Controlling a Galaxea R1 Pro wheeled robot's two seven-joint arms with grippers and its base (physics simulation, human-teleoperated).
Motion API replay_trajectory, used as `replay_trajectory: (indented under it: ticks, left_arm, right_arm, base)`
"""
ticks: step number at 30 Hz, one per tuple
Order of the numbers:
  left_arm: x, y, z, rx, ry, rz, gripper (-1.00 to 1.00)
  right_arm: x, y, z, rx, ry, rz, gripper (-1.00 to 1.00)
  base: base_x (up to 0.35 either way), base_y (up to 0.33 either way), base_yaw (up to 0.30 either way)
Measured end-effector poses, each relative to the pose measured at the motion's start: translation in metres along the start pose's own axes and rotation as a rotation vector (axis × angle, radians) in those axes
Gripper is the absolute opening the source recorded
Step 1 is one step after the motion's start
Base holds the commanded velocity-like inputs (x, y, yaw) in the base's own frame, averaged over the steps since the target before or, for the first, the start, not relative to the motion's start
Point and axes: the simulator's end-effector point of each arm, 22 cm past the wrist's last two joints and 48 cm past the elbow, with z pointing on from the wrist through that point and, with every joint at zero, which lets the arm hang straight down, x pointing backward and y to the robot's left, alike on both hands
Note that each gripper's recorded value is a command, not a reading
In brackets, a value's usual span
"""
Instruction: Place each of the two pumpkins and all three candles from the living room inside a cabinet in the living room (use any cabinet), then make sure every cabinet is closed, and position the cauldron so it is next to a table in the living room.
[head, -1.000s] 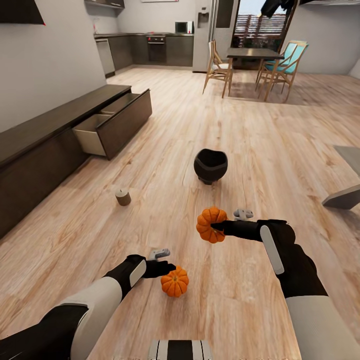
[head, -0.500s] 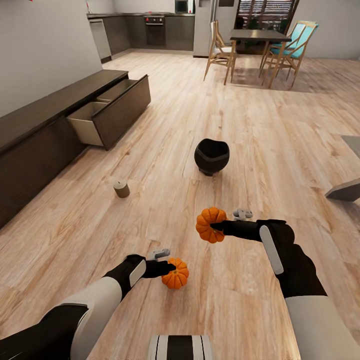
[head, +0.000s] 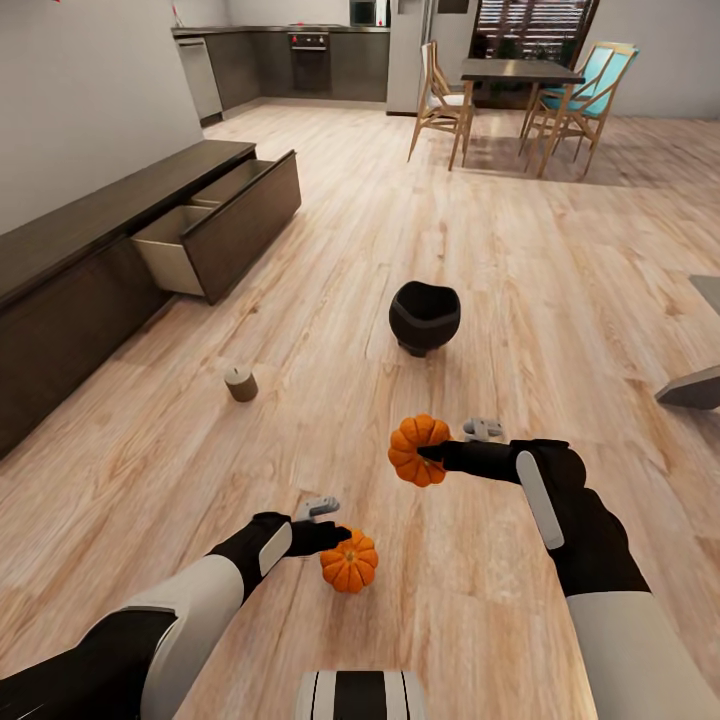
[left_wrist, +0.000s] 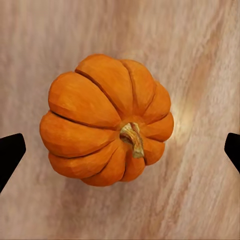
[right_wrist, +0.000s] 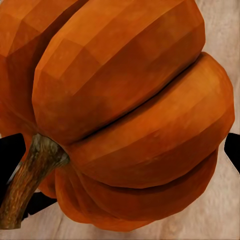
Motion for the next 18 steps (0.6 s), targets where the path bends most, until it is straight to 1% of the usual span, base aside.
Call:
replay_trajectory:
  ticks: [16, 18]
  left_arm:
    - [0.0011, -0.0001, 0.0005, 0.0, 0.002, -0.001, 1.0]
    - [0.0016, -0.0004, 0.0005, -0.001, 0.003, 0.0, 1.0]
  right_arm:
    - [0.0002, 0.0002, 0.0002, -0.001, 0.0, 0.001, -1.0]
    - [-0.0002, 0.0019, 0.0, -0.008, -0.001, 0.005, -1.0]
  base:
    - [0.012, 0.0, 0.0]
    - [0.126, -0.132, 0.0]
